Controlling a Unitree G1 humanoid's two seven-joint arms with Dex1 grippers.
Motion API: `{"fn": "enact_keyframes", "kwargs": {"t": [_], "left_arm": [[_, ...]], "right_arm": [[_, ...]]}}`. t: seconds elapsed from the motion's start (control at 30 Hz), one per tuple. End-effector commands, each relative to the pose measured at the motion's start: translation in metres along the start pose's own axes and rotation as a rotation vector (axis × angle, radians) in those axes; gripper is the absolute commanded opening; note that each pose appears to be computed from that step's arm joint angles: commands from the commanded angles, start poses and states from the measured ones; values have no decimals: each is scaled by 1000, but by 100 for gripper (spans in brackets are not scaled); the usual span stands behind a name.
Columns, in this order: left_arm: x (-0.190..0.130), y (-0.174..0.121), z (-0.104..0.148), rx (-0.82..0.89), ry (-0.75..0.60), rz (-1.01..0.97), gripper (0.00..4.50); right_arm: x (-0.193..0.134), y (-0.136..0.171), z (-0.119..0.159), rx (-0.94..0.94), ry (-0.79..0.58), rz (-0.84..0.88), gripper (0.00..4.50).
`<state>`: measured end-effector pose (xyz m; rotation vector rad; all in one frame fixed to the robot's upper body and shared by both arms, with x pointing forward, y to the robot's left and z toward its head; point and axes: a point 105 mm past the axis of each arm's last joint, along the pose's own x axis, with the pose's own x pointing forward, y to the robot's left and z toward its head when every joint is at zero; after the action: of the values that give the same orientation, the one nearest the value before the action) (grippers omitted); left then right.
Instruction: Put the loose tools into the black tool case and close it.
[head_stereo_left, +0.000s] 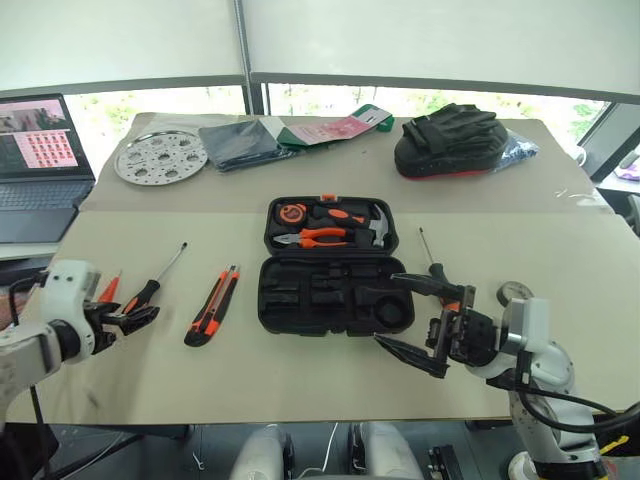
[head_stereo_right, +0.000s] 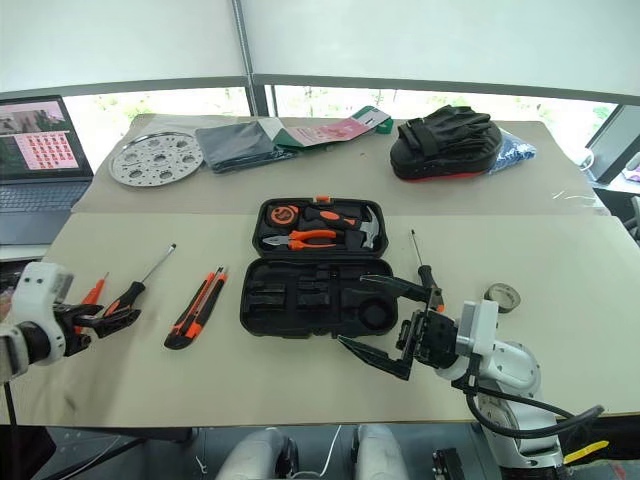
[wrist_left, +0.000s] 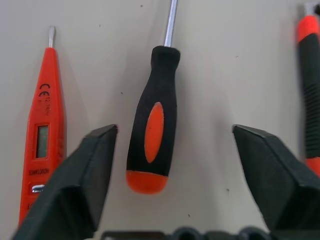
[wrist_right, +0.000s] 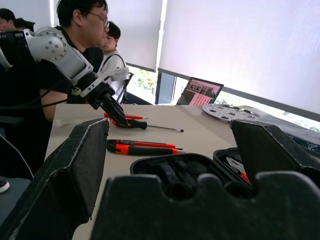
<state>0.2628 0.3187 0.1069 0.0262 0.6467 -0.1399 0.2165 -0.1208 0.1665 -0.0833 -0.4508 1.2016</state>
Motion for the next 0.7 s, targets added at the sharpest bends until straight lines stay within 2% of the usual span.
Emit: {"fn": "enact_keyframes", "kwargs": {"t": [0.03, 0.13, 0.2, 0.3, 0.4, 0.43, 0.47, 0.53, 0.63, 0.7], "left_arm": [[4, 1, 8, 26, -24, -7, 223], [8, 2, 9, 46, -51, -19, 104], [9, 3, 10, 51, -67, -19, 91], [6, 1, 28, 122, -210, -42, 91], [-12, -15, 70, 274, -484, -134, 91], [-18, -45, 88, 424, -543, -280, 91], [-23, -65, 95, 530, -565, -384, 91], [-16, -111, 99, 774, -518, -594, 91], [4, -144, 113, 829, -480, -687, 91], [18, -170, 110, 947, -398, -768, 91]], "right_arm": [[-3, -1, 8, -44, -16, -16, 450], [-6, 0, 6, -38, -3, -29, 450], [-7, 1, 5, -34, 4, -31, 450], [-7, 2, 4, -27, 17, -38, 450], [-11, -4, 8, -53, 39, -71, 450], [-19, -13, 12, -87, 67, -114, 450], [-24, -20, 16, -110, 86, -143, 450], [-37, -30, 21, -133, 139, -181, 450], [-46, -37, 22, -134, 188, -206, 450], [-50, -41, 23, -133, 207, -220, 450]]}}
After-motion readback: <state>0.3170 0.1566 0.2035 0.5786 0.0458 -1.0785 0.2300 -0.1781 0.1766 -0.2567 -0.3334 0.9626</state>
